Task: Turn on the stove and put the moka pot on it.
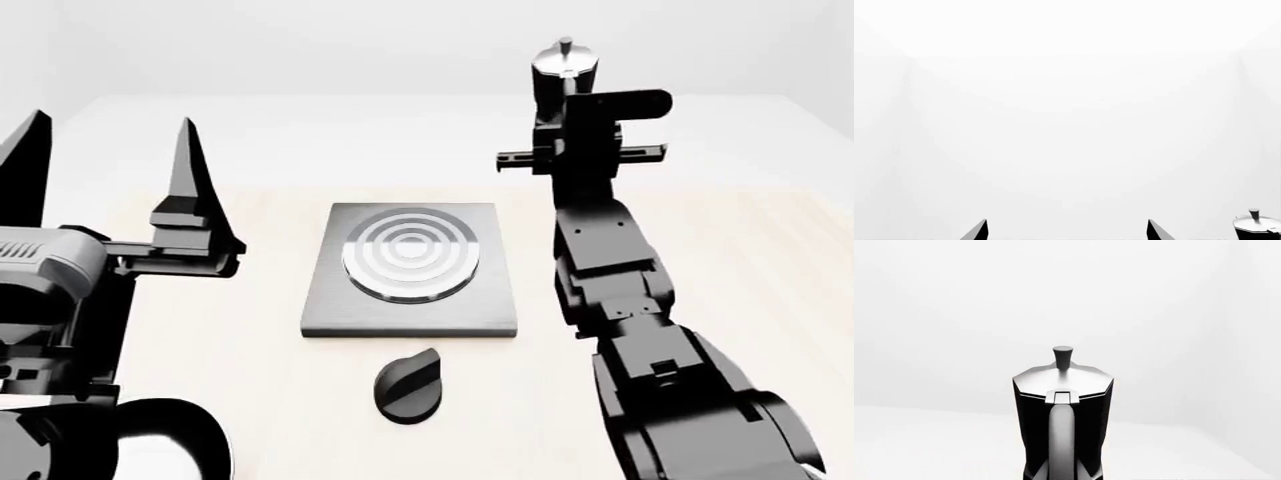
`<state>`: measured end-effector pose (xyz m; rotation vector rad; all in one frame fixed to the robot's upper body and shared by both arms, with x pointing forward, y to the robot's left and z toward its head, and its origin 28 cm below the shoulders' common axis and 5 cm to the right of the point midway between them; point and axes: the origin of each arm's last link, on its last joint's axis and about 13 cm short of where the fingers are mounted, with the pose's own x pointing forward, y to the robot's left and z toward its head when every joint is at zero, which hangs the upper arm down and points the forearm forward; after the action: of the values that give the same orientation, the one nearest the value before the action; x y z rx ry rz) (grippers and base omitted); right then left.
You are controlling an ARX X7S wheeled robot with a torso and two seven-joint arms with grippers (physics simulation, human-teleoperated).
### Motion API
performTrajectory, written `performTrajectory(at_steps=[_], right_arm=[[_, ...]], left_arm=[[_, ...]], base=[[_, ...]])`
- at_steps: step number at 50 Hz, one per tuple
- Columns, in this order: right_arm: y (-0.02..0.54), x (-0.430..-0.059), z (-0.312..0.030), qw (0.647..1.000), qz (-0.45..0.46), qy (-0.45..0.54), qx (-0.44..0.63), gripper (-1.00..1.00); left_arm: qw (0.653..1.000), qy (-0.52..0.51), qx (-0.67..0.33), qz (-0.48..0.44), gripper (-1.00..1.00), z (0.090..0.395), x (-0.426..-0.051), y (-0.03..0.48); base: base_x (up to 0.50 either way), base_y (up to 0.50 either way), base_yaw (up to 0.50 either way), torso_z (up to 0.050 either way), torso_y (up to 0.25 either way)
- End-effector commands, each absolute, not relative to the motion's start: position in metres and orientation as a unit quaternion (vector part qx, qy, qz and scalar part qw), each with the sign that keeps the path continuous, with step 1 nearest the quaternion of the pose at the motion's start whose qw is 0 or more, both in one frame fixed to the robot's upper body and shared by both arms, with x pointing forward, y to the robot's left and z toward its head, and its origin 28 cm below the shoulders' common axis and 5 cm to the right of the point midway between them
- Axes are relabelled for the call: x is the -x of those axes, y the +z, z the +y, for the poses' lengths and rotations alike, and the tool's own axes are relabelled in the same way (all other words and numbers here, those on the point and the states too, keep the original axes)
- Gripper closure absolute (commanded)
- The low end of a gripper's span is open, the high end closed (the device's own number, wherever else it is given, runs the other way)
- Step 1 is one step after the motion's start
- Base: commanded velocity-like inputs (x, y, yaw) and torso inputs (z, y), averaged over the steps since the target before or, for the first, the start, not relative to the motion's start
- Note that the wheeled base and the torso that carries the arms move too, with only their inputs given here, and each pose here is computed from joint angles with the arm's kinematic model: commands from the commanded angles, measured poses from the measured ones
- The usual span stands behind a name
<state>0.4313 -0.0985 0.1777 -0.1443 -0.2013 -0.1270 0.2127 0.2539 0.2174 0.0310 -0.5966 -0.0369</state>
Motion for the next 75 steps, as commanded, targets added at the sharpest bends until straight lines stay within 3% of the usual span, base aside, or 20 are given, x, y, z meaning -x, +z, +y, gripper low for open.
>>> performTrajectory(at_steps=[1,27,75], right_arm=[[0.184,-0.432,-0.083,0.994,-0.107,-0.007,0.033,1.00],[0.176,-0.416,-0.045,0.982,-0.101,0.153,0.047,1.00],[0.153,-0.397,-0.017,0.971,-0.119,0.207,-0.006,1.00]], left_arm=[[0.956,-0.019,-0.015,-0.292,-1.00,0.254,-0.213,0.216],[0.957,-0.017,-0.012,-0.290,-1.00,0.255,-0.211,0.216],[0.959,-0.015,-0.009,-0.284,-1.00,0.257,-0.211,0.212]], base=[[0.00,0.00,0.00,0.000,0.010],[0.00,0.00,0.00,0.000,0.001],[0.00,0.00,0.00,0.000,0.001]])
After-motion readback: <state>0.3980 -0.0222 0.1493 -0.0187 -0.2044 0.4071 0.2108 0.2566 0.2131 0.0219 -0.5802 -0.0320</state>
